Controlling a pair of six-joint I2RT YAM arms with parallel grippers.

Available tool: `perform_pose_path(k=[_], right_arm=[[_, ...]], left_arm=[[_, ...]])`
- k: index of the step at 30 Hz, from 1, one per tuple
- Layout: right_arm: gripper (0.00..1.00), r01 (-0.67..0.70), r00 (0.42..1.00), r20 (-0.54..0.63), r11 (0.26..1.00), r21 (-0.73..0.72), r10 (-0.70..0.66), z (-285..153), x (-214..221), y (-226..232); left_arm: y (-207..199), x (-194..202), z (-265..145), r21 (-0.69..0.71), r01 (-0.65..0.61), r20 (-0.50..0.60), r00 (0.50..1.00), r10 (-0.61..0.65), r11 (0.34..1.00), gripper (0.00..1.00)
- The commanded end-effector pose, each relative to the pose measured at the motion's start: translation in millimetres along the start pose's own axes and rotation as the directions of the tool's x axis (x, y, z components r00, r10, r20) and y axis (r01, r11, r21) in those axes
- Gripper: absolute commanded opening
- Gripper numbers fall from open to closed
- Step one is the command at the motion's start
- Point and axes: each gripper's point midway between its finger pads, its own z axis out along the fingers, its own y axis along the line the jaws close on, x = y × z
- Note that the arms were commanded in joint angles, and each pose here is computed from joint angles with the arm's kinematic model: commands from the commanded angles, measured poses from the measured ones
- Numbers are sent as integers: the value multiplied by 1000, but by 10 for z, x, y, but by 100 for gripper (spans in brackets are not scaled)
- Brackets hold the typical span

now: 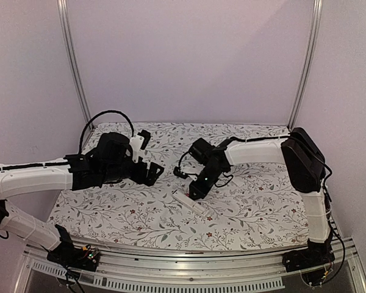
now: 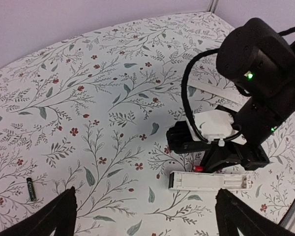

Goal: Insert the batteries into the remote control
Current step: Move the remote control to the center of the board, then adjust the remote control without batteries at the center of the board.

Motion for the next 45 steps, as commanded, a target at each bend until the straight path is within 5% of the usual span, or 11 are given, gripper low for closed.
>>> perform_pose_path(k=[1, 6, 12, 17, 24, 37, 45], right_arm=[[0, 46, 999, 23, 998, -35, -45, -296, -42, 226], [0, 15, 996, 84, 996, 88, -23, -688, -132, 38], [0, -129, 986, 125, 980, 150, 111, -992, 85, -248], [0, -152, 983, 127, 975, 163, 132, -1066, 253, -271], [0, -159, 981, 136, 971, 177, 136, -1165, 335, -295], [0, -179, 972, 185, 969, 169, 147, -1345, 272, -244], [0, -184, 974, 165, 968, 172, 155, -1329, 310, -249]], left_arm=[[-66, 280, 19, 82, -152, -88, 983, 159, 985, 97], [-351, 469, 177, 248, -406, -70, 898, 434, 880, 96], [-750, 789, 433, 502, -688, 73, 638, 766, 525, 100], [-747, 869, 840, 525, -770, 113, 485, 867, 362, 100], [-802, 1160, 1190, 648, -703, 73, 441, 895, 294, 96], [-822, 1396, 967, 734, -629, 32, 407, 913, 255, 94], [-785, 1412, 1053, 693, -655, -13, 406, 914, 301, 61]])
